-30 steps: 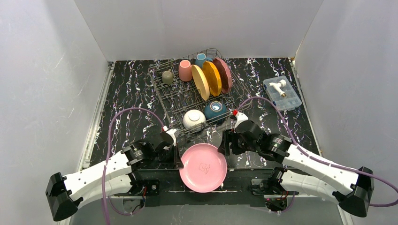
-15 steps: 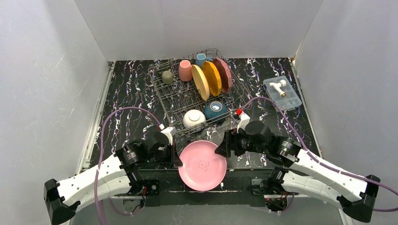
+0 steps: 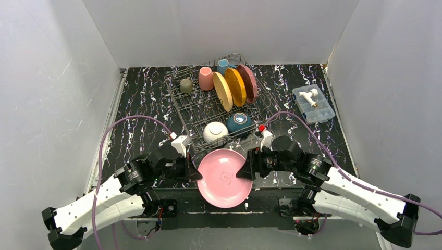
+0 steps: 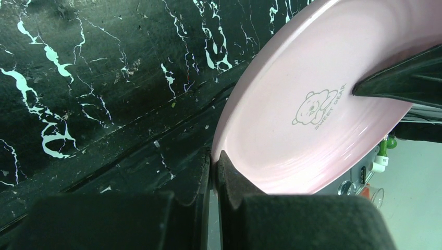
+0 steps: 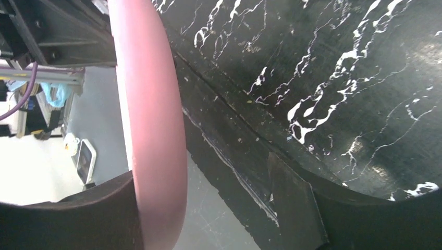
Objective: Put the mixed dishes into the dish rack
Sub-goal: Pick up the plate from the corner of the board.
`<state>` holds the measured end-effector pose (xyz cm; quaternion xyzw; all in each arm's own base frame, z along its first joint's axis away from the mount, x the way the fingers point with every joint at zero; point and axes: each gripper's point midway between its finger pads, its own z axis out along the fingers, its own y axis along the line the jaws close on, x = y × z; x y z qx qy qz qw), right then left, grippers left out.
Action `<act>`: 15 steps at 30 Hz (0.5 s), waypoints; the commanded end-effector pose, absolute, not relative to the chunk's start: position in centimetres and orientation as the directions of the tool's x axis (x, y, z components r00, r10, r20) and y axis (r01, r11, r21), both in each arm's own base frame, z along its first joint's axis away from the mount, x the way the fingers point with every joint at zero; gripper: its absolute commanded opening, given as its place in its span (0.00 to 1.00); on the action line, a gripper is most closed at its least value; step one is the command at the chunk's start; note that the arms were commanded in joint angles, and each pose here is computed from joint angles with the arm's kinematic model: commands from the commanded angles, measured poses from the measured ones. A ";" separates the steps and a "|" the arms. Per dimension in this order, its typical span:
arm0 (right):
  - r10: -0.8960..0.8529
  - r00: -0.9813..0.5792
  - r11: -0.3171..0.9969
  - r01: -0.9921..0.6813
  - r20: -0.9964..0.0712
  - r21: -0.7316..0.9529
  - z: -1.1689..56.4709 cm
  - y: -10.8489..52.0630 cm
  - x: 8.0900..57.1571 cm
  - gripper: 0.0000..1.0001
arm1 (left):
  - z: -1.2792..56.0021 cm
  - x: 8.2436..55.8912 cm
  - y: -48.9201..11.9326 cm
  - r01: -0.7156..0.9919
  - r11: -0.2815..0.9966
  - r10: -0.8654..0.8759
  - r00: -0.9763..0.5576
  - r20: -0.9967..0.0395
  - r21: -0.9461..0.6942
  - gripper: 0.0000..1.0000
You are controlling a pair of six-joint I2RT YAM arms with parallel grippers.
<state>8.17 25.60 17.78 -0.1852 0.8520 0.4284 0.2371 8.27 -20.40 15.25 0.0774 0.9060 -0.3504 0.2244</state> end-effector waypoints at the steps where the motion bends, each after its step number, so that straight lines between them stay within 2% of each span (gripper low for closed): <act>1: -0.112 -0.807 0.443 -0.563 -0.580 0.698 19.6 26.9 7.0 0.77 | 17.3 8.9 -20.2 0.316 0.729 -0.050 -0.860 -0.508 -0.607 0.00; 8: -0.080 -0.806 0.358 -0.573 -0.587 0.737 20.8 27.4 6.3 0.69 | 17.6 9.0 -20.5 0.324 0.718 -0.055 -0.856 -0.514 -0.616 0.00; 15: -0.071 -0.810 0.337 -0.569 -0.582 0.750 21.2 27.6 6.2 0.58 | 17.6 9.1 -20.6 0.326 0.715 -0.054 -0.856 -0.514 -0.618 0.00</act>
